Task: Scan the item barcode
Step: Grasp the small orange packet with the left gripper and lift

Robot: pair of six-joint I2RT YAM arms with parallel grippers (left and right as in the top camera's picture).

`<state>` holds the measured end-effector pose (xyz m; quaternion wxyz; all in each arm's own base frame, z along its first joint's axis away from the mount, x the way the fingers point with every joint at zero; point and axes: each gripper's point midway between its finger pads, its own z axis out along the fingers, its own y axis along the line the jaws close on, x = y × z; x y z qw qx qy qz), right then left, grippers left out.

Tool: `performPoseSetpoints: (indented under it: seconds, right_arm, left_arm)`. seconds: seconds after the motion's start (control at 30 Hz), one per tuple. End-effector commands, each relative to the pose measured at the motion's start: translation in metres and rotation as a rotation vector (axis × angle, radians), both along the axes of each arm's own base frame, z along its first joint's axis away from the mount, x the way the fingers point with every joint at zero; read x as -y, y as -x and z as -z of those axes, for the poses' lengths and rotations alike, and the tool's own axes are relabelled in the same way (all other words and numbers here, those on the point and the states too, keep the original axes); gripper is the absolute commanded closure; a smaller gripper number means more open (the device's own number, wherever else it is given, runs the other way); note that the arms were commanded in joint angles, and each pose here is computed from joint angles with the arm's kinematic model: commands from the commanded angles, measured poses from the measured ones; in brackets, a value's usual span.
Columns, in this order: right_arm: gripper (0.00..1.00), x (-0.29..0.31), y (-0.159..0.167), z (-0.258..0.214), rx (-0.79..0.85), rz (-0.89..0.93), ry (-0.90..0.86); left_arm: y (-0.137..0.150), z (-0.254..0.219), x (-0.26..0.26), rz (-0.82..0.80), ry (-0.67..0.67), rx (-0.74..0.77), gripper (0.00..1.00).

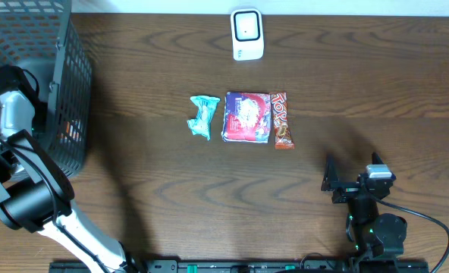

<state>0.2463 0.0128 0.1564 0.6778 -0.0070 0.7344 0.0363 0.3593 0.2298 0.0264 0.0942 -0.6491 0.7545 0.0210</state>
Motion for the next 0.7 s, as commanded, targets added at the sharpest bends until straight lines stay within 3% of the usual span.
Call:
performPoseSetpoints:
  seconds: [0.0, 0.07, 0.2, 0.3, 0.57, 0.67]
  right_arm:
    - [0.01, 0.001, 0.0, 0.001, -0.001, 0.005, -0.006]
    - [0.01, 0.001, 0.0, 0.001, -0.002, 0.005, -0.006]
    - [0.01, 0.001, 0.0, 0.001, -0.002, 0.005, -0.006]
    - [0.01, 0.001, 0.0, 0.001, -0.002, 0.005, -0.006]
    - [0.01, 0.001, 0.0, 0.001, -0.002, 0.005, -0.006]
    - [0.01, 0.001, 0.0, 0.001, -0.002, 0.005, -0.006]
  left_arm:
    - [0.021, 0.033, 0.013, 0.001, 0.059, -0.094, 0.35]
    - [0.022, 0.034, 0.013, 0.002, 0.062, -0.094, 0.34]
    - [0.016, 0.034, 0.022, 0.009, 0.112, -0.064, 0.13]
    - [0.013, 0.034, 0.029, 0.014, 0.15, -0.043, 0.08]
    - [0.013, 0.034, 0.032, 0.016, 0.163, -0.043, 0.1]
    - [0.014, 0.036, 0.032, 0.015, 0.162, -0.041, 0.29]
